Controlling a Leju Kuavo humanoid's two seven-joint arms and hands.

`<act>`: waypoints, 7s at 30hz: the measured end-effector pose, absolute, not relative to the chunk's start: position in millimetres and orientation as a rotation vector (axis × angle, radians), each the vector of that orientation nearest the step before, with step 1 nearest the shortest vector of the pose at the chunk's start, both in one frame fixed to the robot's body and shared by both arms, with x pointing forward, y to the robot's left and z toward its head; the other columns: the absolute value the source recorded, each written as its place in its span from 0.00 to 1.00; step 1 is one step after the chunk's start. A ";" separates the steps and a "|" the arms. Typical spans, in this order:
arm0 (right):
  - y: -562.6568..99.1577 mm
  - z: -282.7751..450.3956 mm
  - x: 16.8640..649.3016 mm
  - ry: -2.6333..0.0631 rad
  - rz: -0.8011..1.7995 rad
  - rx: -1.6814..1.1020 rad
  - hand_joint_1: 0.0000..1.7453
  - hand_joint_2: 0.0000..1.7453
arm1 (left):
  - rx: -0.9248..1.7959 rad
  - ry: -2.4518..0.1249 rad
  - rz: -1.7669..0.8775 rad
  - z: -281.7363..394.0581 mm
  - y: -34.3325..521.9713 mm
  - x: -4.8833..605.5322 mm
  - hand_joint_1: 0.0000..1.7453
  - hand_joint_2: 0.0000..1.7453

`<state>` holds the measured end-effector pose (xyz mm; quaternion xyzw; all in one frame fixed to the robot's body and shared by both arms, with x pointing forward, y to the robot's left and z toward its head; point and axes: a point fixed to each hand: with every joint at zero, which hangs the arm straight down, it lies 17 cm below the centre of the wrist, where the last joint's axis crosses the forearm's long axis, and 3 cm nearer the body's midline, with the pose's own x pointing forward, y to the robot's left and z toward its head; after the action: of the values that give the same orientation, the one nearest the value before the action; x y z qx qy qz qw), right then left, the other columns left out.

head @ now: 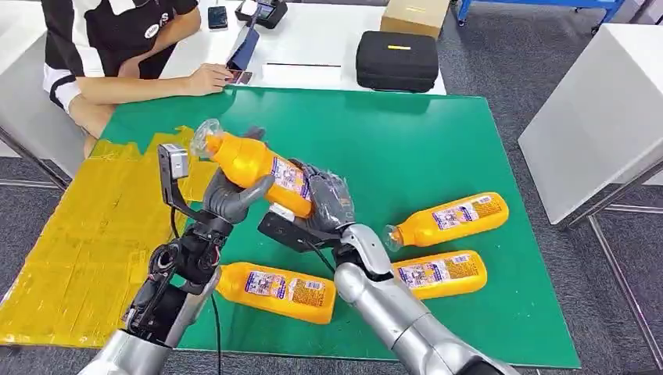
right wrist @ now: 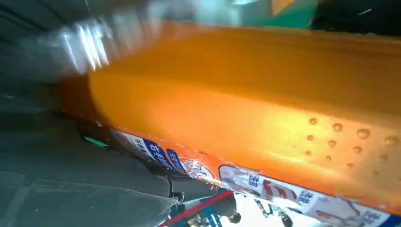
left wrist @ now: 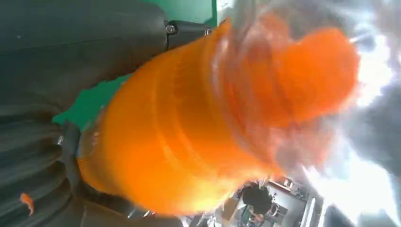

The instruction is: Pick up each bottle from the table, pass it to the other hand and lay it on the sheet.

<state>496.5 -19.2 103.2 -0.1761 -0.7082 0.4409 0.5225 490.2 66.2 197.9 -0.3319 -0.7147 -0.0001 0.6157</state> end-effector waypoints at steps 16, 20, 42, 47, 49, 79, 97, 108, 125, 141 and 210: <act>-8.3 104.7 491.0 -1.719 1.116 -0.411 1.00 1.00 | -0.763 -1.638 0.012 191.4 69.2 491.2 0.13 1.00; -2.7 107.5 487.0 -1.749 1.122 -0.356 1.00 1.00 | -0.755 -1.648 0.033 190.1 73.0 492.9 1.00 1.00; -4.5 109.7 488.9 -1.745 1.101 -0.325 0.00 1.00 | -0.587 -1.722 0.100 194.6 83.7 504.5 1.00 1.00; -3.3 122.1 481.4 -1.808 0.968 -0.223 0.00 1.00 | -0.347 -1.844 0.020 203.6 94.1 509.2 1.00 1.00; -2.2 133.5 476.8 -1.858 0.894 -0.160 0.00 1.00 | -0.230 -1.893 -0.005 210.9 103.1 514.6 1.00 1.00; -33.4 237.3 431.1 -2.169 0.503 -0.074 0.00 1.00 | 1.065 -1.655 -0.914 148.6 217.6 571.4 1.00 1.00; -38.0 233.8 417.3 -2.180 0.610 -0.196 0.00 1.00 | 1.152 -1.364 -1.154 68.3 289.6 559.6 1.00 1.00; -35.9 225.9 413.7 -2.162 0.644 -0.193 0.00 1.00 | 1.137 -1.321 -1.152 55.3 298.9 554.6 1.00 1.00; -4.4 197.3 404.6 -2.065 0.924 -0.195 0.00 1.00 | 1.145 -1.348 -1.357 34.5 278.8 536.4 0.98 1.00; 4.5 185.1 397.1 -2.021 1.013 -0.169 0.00 1.00 | 1.098 -1.256 -1.399 12.9 282.2 530.1 0.00 0.00; -36.0 -85.0 379.6 -1.085 1.723 -0.232 0.89 1.00 | 0.461 -2.311 -0.464 285.8 116.1 464.6 0.00 1.00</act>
<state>379.6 -36.0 -85.0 -0.0969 -0.4524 0.7185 0.5194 464.6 116.1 285.8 0.1790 -0.8970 -0.1802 0.3617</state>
